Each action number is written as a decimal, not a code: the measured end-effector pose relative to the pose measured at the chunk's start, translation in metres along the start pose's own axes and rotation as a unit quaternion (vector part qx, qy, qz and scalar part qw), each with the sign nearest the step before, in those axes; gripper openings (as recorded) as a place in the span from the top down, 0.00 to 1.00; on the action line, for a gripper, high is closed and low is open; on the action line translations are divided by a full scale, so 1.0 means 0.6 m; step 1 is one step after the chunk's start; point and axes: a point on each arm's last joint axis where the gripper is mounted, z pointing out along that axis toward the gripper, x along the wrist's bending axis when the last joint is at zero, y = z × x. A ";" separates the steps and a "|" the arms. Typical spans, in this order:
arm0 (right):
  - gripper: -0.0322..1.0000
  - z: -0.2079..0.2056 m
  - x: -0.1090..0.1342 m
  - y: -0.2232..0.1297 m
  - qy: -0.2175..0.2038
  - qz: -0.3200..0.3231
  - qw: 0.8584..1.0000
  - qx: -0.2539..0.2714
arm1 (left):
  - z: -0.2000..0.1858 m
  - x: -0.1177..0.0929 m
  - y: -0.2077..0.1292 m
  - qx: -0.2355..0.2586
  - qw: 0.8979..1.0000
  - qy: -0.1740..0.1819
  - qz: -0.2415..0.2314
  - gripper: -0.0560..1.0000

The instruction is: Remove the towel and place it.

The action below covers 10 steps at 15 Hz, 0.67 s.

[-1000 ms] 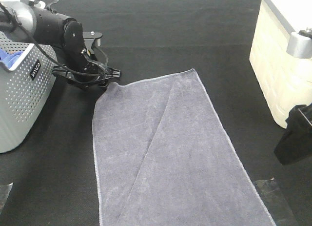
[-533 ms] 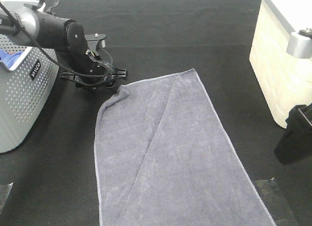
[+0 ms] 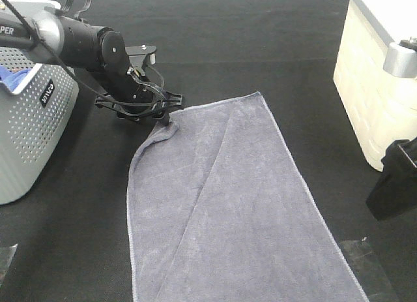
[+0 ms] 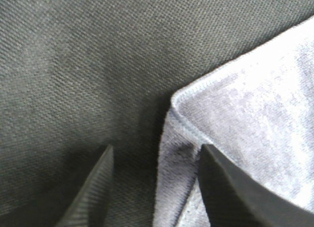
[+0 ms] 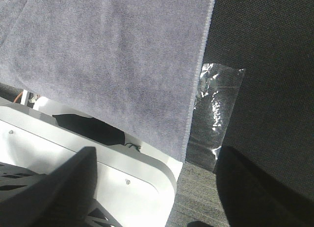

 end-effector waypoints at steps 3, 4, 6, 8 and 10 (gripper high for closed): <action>0.33 0.000 0.000 0.000 0.000 0.000 1.000 0.000 | 0.000 -0.003 -0.003 0.007 1.000 -0.002 0.012 0.47; 0.33 0.000 0.000 0.000 0.000 0.000 1.000 0.000 | 0.000 -0.003 -0.004 0.009 1.000 -0.001 0.013 0.47; 0.33 0.000 0.000 0.000 0.000 0.000 1.000 0.000 | 0.000 -0.003 -0.005 0.015 1.000 0.000 0.013 0.47; 0.33 0.000 0.000 0.000 0.000 0.000 1.000 0.000 | 0.000 -0.006 -0.006 0.015 1.000 -0.001 0.014 0.47; 0.33 0.000 0.000 0.000 0.000 0.000 1.000 0.000 | -0.002 -0.017 -0.008 0.017 1.000 -0.005 0.023 0.47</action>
